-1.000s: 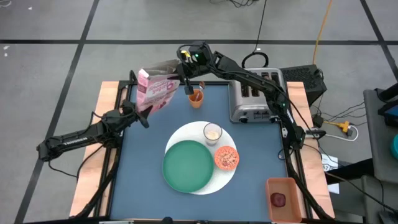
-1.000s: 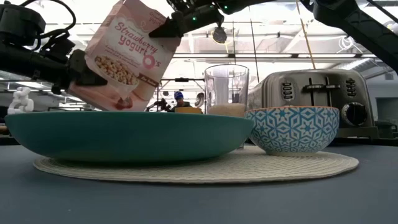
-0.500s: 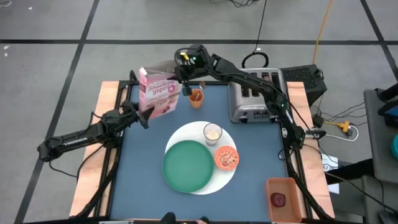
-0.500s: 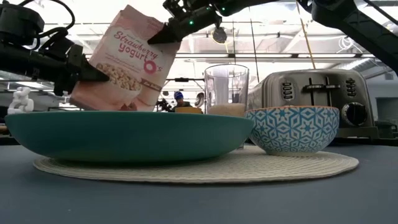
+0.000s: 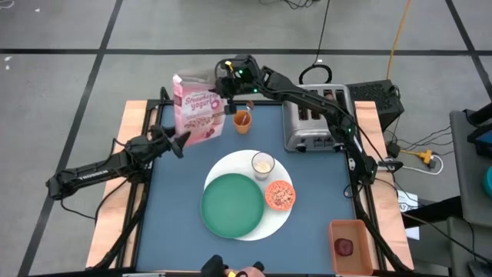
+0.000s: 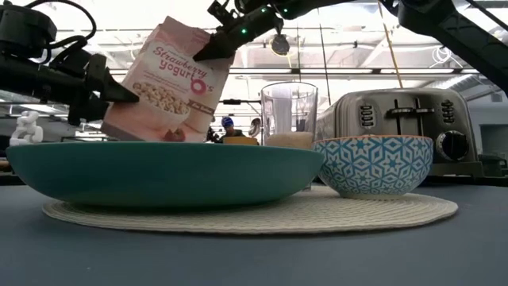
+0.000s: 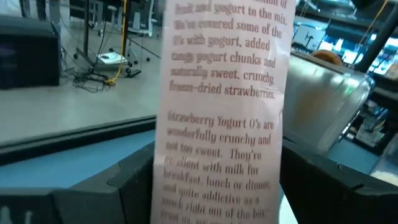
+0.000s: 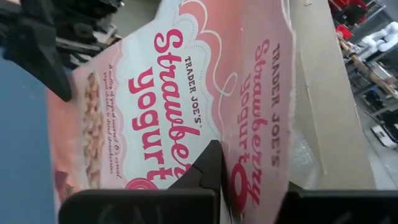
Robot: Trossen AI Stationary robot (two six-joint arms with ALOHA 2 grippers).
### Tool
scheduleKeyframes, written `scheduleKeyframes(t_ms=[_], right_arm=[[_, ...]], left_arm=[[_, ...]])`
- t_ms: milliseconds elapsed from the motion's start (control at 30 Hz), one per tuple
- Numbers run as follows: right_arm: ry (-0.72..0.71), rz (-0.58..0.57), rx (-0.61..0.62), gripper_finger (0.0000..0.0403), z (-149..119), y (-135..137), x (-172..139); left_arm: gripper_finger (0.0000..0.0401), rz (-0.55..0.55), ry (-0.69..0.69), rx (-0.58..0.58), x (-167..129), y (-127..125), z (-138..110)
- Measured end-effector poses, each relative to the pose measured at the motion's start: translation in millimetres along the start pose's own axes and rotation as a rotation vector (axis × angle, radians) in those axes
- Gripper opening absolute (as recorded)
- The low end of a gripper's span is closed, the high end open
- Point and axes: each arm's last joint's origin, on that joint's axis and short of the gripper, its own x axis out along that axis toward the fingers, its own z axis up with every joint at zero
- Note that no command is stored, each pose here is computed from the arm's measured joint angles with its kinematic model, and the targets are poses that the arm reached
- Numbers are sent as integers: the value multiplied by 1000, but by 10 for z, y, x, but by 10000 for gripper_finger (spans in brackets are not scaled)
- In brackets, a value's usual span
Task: Arrange a breakfast setting
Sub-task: Pour the cereal into the orange bowl
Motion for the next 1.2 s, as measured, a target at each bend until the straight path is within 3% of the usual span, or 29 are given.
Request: scheduleKeyframes(t_ms=[567,767,1200], right_arm=[[85,-81,-25,0,-96,-104,-33],[83,-95,-25,0,-117,-143,-42],[52,-138,-29,0,-97,-196,-50]], left_arm=[[287,-1,3,-163,0,0,-1],[287,-87,54,-220,-3,-28,-18],[287,-127,72,-242,-14,-65,-28]])
